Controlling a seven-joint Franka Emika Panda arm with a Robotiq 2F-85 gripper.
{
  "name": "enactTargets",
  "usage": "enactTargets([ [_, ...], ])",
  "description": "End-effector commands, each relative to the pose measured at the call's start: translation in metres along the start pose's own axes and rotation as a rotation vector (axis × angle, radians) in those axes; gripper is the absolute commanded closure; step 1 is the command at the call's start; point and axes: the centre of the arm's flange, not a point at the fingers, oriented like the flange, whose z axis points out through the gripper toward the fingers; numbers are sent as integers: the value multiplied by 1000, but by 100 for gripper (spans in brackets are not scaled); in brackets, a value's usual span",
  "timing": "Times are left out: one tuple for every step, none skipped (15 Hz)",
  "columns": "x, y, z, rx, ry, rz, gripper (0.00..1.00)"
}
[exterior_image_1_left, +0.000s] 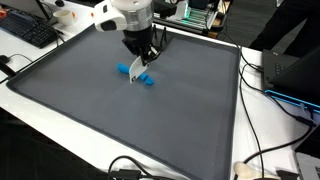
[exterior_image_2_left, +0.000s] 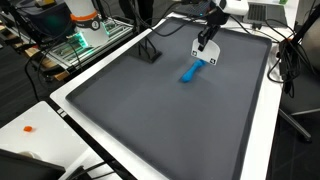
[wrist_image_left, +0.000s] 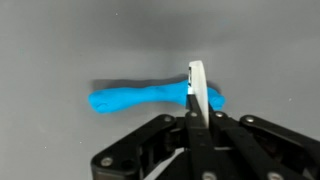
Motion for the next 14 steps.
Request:
enactTargets([
  [-6,13,-3,16,6,-8,99],
  [-5,15,-3,15,5,-12,99],
  [-4,17,-1,11,4,-15,99],
  [-4,19,0,12,2,-19,99],
  [-3,20,2,14,-1,-21,99],
  [-3,21,4,14,-2,-23,99],
  [-2,22,5,14,-4,-28,99],
  [-2,22,8,13,-8,-30,99],
  [-1,23,10,10,-8,-31,99],
  [-1,23,12,9,-12,-31,99],
  [0,23,14,9,-16,-32,99],
  [0,23,17,11,-21,-35,99],
  [1,22,20,11,-26,-37,99],
  [1,22,22,11,-29,-40,99],
])
